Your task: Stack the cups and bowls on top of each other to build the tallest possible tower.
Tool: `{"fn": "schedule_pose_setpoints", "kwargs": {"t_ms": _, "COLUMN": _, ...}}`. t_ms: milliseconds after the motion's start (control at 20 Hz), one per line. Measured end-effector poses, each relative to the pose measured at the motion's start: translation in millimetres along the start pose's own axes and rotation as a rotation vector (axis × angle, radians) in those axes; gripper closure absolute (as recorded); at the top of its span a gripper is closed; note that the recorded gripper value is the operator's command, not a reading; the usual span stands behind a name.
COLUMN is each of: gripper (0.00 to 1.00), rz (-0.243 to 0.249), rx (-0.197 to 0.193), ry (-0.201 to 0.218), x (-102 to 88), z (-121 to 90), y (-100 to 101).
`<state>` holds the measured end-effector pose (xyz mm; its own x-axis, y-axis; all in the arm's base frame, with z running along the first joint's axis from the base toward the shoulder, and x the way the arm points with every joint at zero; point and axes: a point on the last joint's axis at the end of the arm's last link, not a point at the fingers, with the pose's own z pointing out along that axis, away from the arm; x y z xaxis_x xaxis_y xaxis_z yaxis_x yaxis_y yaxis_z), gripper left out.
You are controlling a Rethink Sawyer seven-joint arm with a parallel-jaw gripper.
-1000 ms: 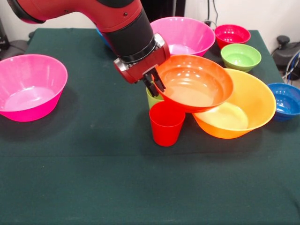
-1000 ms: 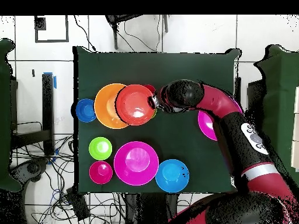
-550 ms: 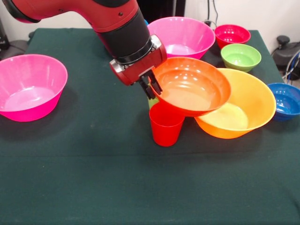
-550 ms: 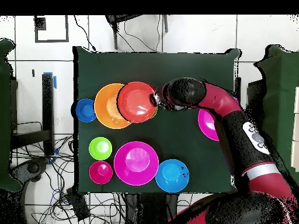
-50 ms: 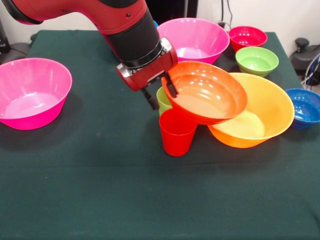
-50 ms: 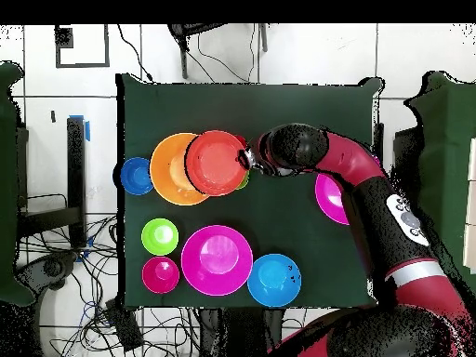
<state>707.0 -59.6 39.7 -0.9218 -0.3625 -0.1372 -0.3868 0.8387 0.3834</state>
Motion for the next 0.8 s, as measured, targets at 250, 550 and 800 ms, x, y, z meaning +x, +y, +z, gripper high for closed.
{"fn": "schedule_pose_setpoints", "kwargs": {"t_ms": 250, "gripper": 0.00, "rz": 0.001, "rx": -0.003, "ry": 0.002, "x": 0.6, "z": 1.6, "y": 0.3}}
{"fn": "schedule_pose_setpoints", "kwargs": {"t_ms": 550, "gripper": 0.00, "rz": 0.001, "rx": -0.009, "ry": 0.009, "x": 1.7, "z": 1.9, "y": 0.9}}
{"fn": "schedule_pose_setpoints", "kwargs": {"t_ms": 800, "gripper": 0.00, "rz": 0.001, "rx": -0.013, "ry": 0.016, "x": 2.8, "z": 1.9, "y": 1.4}}
